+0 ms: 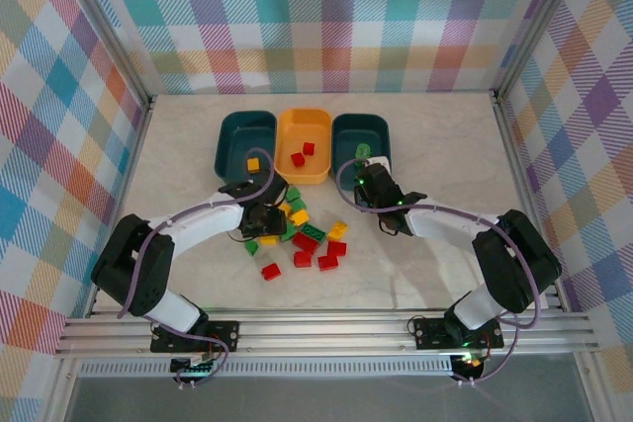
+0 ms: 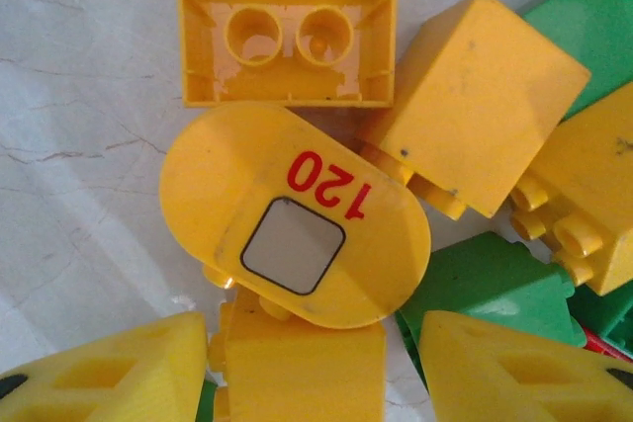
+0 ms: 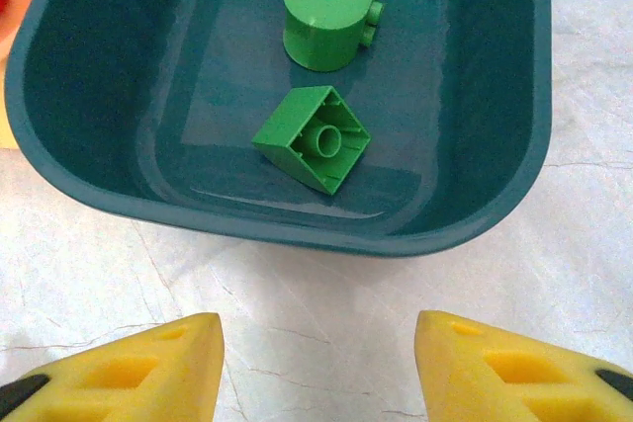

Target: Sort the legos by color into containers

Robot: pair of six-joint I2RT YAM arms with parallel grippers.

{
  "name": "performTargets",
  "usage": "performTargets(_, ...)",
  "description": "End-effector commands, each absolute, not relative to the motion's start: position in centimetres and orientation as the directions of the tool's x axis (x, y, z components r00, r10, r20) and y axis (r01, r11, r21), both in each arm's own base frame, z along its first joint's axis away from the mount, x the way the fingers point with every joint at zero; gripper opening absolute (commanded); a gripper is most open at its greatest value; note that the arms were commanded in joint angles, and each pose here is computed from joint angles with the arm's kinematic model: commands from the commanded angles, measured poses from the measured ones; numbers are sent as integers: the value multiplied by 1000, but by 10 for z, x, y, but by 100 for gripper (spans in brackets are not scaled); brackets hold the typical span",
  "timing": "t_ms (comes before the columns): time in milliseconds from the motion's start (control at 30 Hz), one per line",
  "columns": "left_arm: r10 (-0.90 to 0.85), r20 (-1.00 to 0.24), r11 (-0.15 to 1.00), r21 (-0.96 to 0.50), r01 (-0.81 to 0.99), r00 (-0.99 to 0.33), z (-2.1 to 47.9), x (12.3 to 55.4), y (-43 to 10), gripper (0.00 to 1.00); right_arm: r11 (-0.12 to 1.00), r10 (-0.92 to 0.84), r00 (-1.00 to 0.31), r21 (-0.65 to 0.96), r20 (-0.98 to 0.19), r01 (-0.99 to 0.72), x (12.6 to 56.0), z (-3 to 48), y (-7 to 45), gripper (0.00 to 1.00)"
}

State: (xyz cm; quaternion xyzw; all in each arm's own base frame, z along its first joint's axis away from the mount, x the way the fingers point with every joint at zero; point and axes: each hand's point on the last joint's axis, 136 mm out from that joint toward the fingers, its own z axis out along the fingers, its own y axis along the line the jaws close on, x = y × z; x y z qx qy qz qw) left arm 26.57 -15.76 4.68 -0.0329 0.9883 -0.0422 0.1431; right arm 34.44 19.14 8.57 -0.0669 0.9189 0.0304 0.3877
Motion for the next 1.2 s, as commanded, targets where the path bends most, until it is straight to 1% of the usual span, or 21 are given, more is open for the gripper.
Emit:
performTargets(0, -26, -238, 997, -73, -9, -971, 43, 244, -153, 59, 991, -75, -678, 20, -731, -131, 350, 91, 195, 54)
performTargets(100, -25, -249, 995, -98, 0, -968, 50, 242, -155, 59, 991, -74, -680, 22, -730, -132, 350, 91, 195, 54)
performTargets(200, -26, -266, 992, -128, 9, -964, 57, 242, -159, 61, 991, -72, -681, 26, -729, -133, 349, 91, 195, 54)
performTargets(333, -12, -252, 994, -109, 16, -968, 51, 241, -157, 62, 991, -72, -683, 26, -727, -132, 349, 91, 195, 54)
performTargets(433, -11, -230, 995, -98, 12, -973, 42, 238, -156, 57, 991, -71, -681, 27, -729, -131, 348, 92, 195, 54)
performTargets(500, -14, -225, 995, -100, 9, -974, 39, 237, -156, 52, 991, -72, -681, 27, -729, -133, 347, 92, 195, 54)
performTargets(567, -16, -221, 996, -94, 5, -975, 37, 236, -155, 50, 991, -69, -681, 28, -729, -131, 347, 92, 194, 54)
performTargets(733, -11, -217, 997, -83, 7, -976, 33, 237, -154, 51, 991, -71, -682, 26, -728, -132, 347, 92, 195, 54)
performTargets(933, -7, -209, 998, -69, 8, -978, 28, 239, -154, 58, 991, -72, -685, 25, -725, -131, 348, 90, 195, 55)
performTargets(1167, 3, -193, 999, -48, 12, -981, 22, 244, -156, 61, 991, -77, -687, 22, -723, -133, 348, 88, 196, 55)
